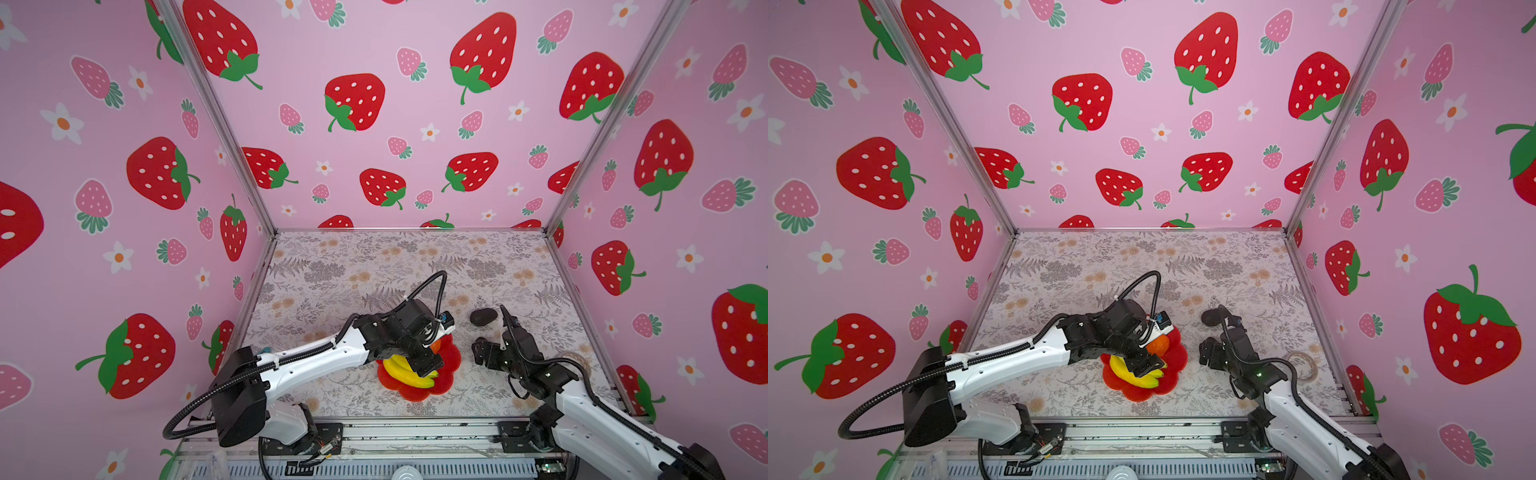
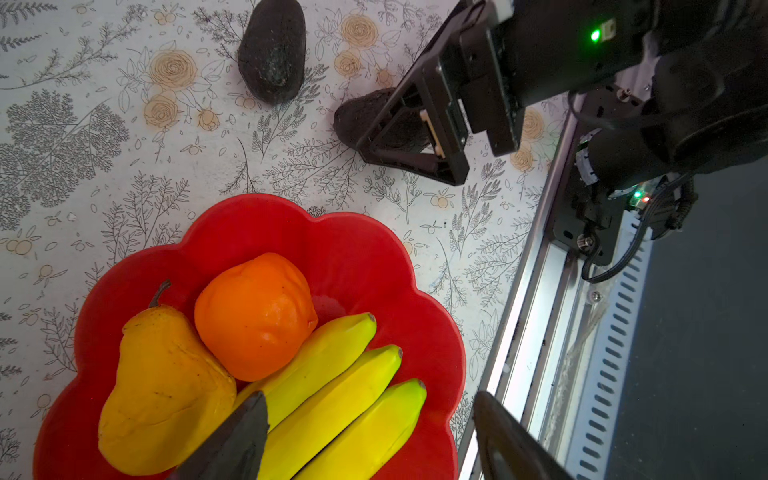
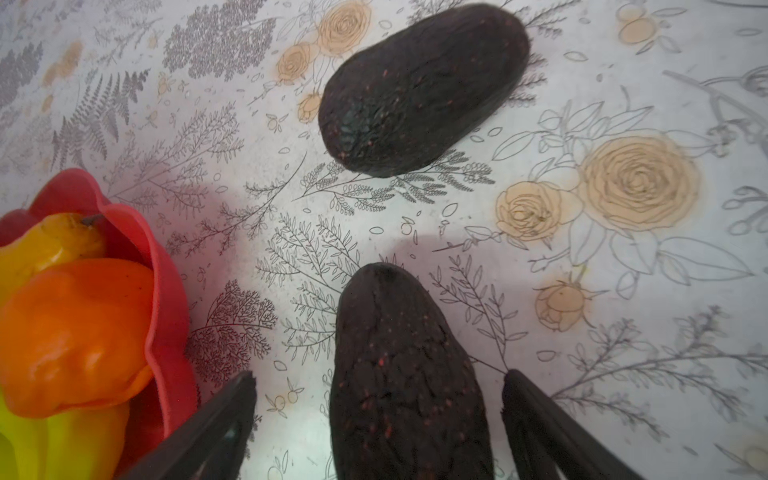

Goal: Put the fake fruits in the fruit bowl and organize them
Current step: 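Grasp the nearer dark avocado with the right gripper, then lower the avocado into the bowl beside the orange and open the right gripper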

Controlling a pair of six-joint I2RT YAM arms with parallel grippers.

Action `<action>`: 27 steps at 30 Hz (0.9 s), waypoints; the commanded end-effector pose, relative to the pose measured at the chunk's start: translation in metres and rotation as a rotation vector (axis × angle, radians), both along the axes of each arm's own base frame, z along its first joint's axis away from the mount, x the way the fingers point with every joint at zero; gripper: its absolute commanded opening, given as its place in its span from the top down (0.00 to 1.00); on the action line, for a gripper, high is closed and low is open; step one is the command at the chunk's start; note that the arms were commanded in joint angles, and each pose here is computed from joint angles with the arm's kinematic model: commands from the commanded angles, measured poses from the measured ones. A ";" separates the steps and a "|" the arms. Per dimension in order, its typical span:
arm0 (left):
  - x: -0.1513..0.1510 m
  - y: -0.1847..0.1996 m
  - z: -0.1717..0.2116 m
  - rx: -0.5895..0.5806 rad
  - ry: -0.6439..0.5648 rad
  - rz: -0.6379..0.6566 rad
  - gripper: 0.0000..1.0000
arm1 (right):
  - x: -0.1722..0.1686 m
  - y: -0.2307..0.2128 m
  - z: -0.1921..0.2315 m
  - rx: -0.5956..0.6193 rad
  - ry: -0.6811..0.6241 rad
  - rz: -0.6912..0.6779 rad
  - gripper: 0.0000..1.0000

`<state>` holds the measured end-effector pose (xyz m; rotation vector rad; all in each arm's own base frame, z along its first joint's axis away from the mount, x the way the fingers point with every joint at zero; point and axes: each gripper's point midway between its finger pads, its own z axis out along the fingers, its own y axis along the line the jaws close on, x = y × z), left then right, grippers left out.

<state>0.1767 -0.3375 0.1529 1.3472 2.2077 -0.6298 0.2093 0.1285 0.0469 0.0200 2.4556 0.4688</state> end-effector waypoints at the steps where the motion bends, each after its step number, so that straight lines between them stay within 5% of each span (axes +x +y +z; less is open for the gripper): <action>1: 0.000 -0.002 0.005 -0.024 -0.002 -0.013 0.20 | -0.002 0.007 -0.006 0.004 0.022 0.044 0.16; 8: -0.004 0.003 0.014 -0.039 0.005 -0.021 0.19 | 0.002 0.008 -0.014 -0.020 0.048 0.036 0.64; 17: -0.011 0.014 0.029 -0.071 -0.008 -0.004 0.09 | 0.005 0.027 0.037 0.083 -0.145 0.149 0.68; 19: -0.011 0.016 0.028 -0.060 -0.004 0.003 0.01 | 0.000 0.038 0.056 0.131 -0.204 0.211 0.68; 27: -0.015 0.039 0.031 -0.030 -0.017 0.053 0.01 | -0.040 0.084 0.084 0.254 -0.261 0.424 0.68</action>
